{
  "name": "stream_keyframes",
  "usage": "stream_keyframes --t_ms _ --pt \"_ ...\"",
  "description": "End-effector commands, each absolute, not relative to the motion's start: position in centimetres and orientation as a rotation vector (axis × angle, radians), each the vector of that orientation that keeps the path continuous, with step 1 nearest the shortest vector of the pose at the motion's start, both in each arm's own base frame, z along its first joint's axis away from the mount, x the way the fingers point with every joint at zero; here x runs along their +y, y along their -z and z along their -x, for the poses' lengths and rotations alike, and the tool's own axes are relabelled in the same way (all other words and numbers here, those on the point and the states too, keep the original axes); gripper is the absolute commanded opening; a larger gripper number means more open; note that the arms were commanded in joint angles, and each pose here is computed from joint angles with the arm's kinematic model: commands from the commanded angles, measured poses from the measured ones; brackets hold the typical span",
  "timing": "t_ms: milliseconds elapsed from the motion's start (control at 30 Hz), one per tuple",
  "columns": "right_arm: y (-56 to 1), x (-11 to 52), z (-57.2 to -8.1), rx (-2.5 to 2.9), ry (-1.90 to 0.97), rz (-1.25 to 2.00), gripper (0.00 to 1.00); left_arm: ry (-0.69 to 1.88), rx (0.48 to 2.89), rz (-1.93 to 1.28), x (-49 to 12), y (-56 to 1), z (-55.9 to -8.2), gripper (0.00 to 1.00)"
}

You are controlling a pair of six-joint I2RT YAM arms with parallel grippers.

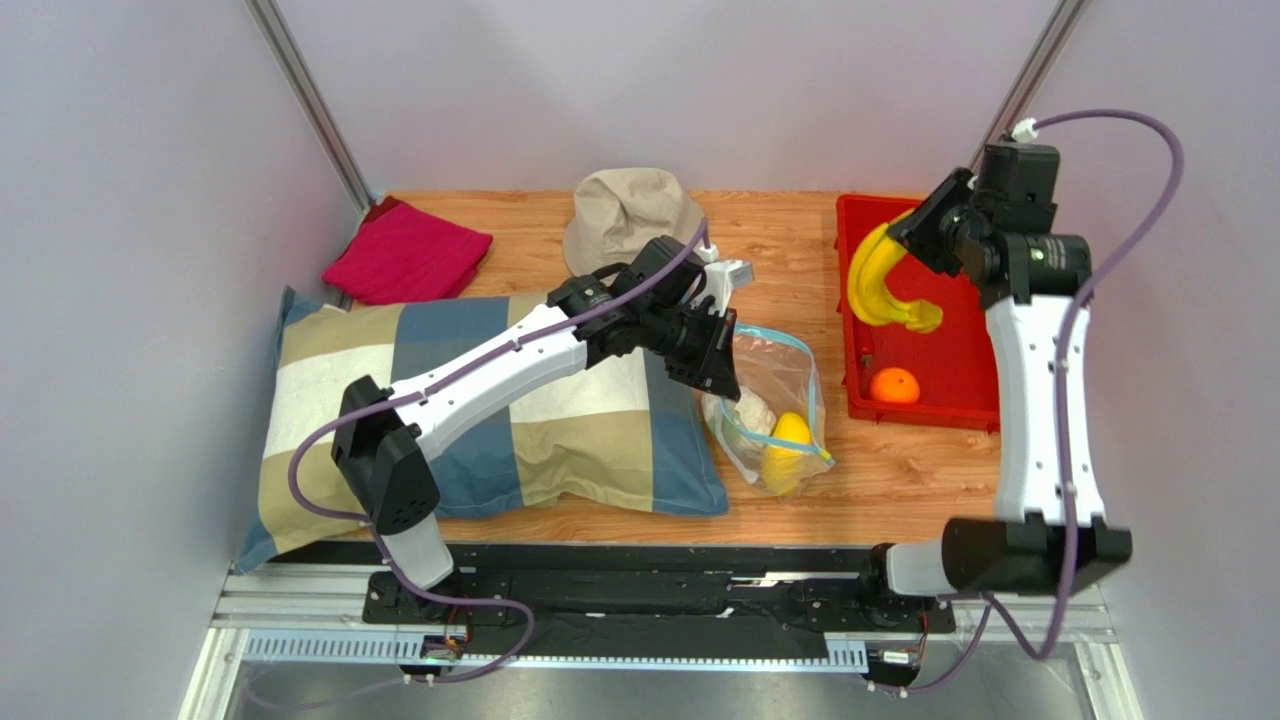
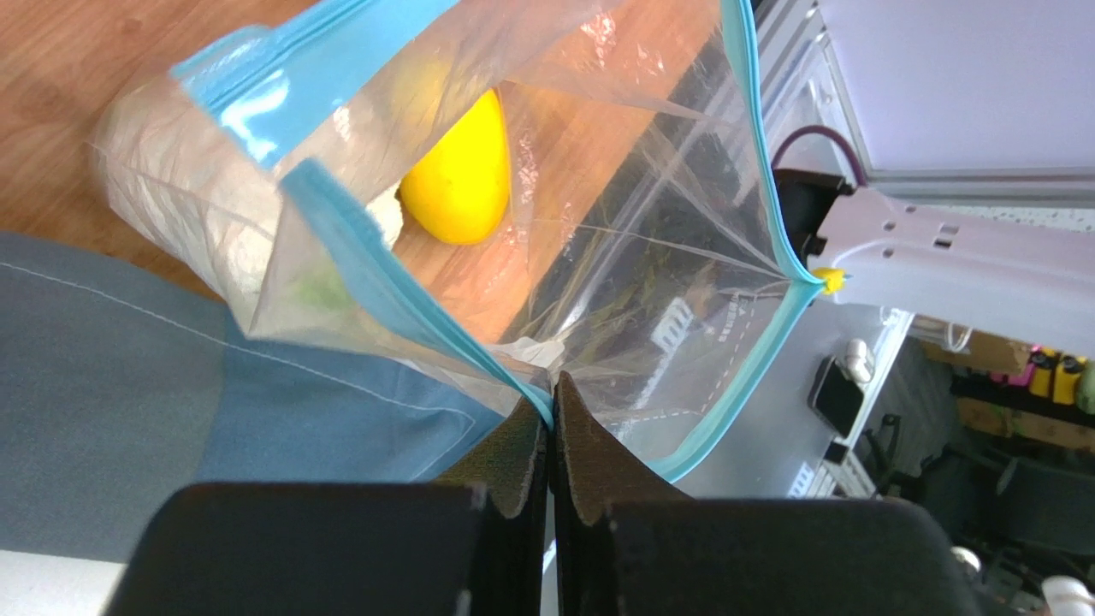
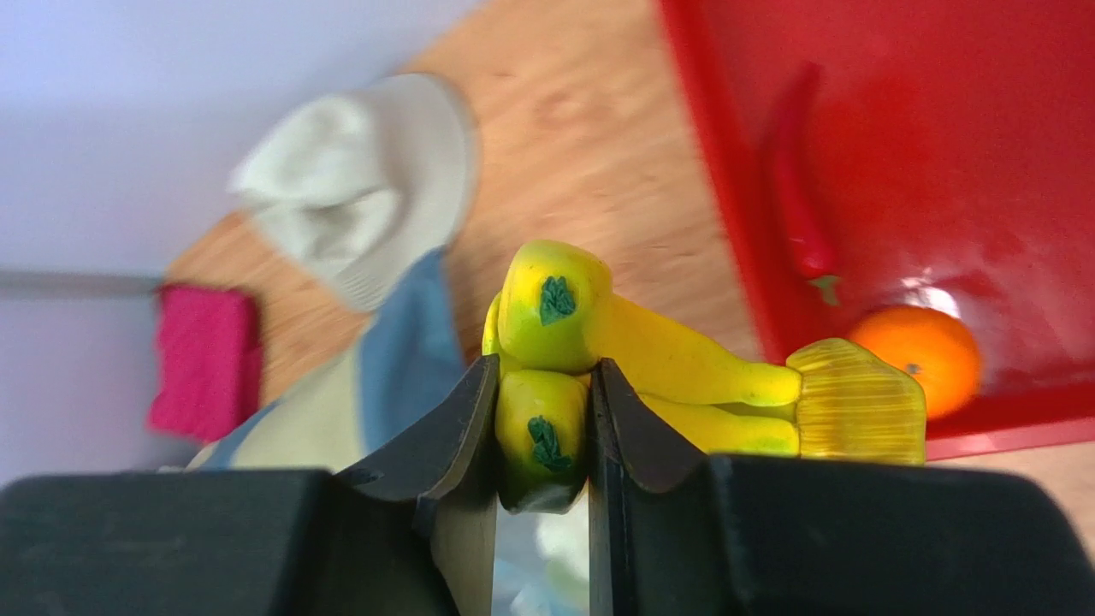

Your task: Open the zip-top bag and remove the fake food

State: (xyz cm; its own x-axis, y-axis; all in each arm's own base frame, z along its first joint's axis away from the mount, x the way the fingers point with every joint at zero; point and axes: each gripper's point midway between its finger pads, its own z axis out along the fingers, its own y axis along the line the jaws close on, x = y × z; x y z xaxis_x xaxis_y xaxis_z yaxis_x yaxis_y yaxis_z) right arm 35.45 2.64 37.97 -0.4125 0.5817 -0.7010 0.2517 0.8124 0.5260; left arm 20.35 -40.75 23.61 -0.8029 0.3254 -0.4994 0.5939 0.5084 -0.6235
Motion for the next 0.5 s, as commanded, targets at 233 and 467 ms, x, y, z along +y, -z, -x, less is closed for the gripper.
stream_keyframes --t_ms 233,467 --pt "-20.7 -8.2 -41.1 2.294 0.012 -0.959 0.00 1.183 2.294 -1.006 -41.2 -25.0 -20.3 0.00" --pt "-16.0 -10.4 -40.8 2.470 0.176 -1.003 0.62 1.128 2.278 -1.067 -40.9 -25.2 -20.7 0.00"
